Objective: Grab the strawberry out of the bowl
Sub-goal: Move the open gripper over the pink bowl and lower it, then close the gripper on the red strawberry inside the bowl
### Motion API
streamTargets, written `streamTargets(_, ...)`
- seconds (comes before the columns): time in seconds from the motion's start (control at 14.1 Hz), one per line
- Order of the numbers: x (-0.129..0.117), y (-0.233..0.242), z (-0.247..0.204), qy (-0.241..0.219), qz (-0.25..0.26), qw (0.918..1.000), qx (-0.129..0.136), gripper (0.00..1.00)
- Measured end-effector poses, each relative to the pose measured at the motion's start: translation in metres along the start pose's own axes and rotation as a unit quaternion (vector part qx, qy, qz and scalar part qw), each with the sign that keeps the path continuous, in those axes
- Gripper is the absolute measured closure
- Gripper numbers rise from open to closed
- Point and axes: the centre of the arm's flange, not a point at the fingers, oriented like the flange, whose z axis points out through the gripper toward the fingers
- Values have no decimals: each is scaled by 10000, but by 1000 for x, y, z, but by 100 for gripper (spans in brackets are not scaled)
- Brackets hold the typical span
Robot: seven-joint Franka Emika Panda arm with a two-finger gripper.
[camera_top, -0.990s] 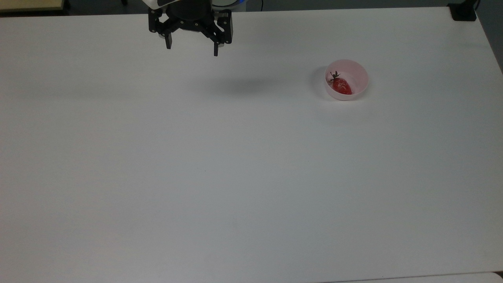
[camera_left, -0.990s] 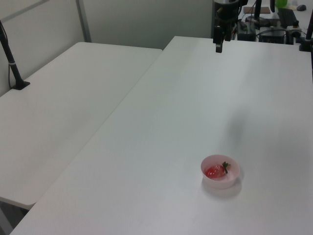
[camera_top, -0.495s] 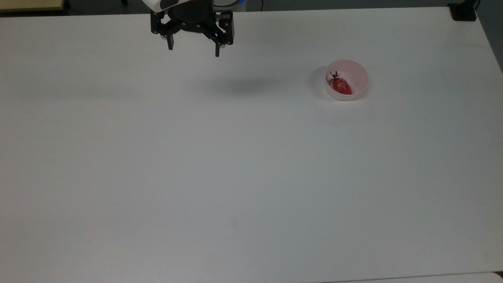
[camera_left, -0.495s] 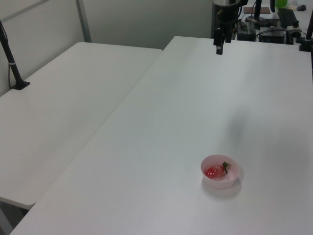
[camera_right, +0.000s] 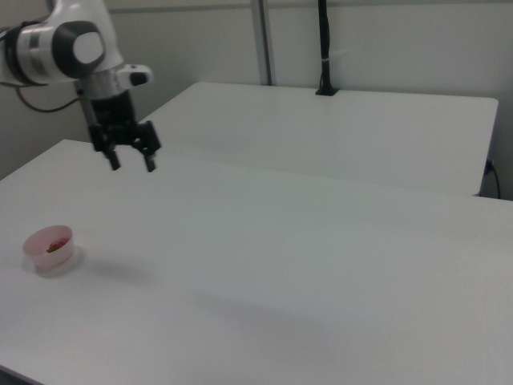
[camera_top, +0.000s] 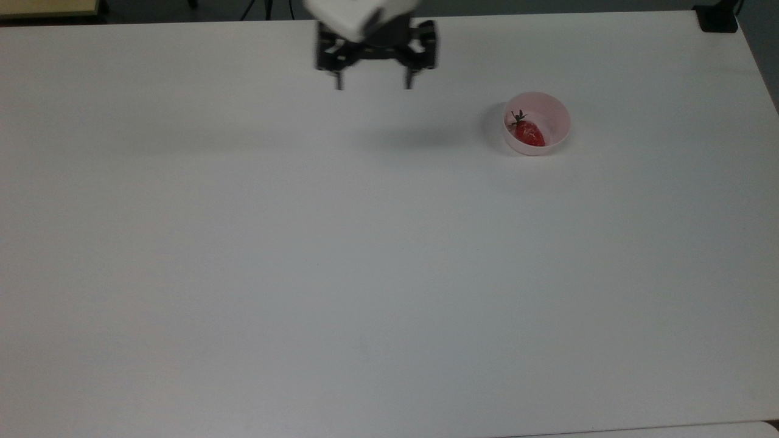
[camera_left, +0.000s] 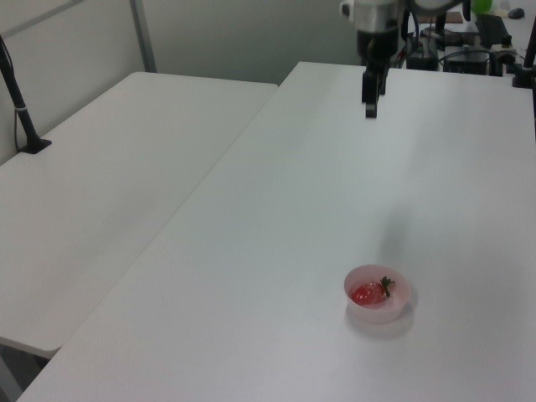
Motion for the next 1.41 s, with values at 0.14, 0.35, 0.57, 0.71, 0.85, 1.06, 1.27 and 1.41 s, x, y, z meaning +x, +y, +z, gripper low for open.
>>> streamTargets(0.14, 0, -55, 12, -103, -410, 9991, 105, 0)
streamTargets(0.35, 4, -128, 35, 5, -960, 9952, 180, 0)
streamTargets(0.57, 4, -189, 71, -29, -1404, 9900, 154, 0)
streamTargets(0.71, 2, -238, 104, 15, -1746, 9845, 149, 3)
streamTargets(0.85, -5, -269, 123, -9, -1978, 9802, 124, 6)
streamTargets(1.06, -12, -287, 132, -58, -2191, 9756, 95, 8)
streamTargets(1.27, -16, -294, 134, -70, -2475, 9688, 89, 13)
streamTargets(1.41, -18, -295, 141, -132, -2655, 9640, 69, 16)
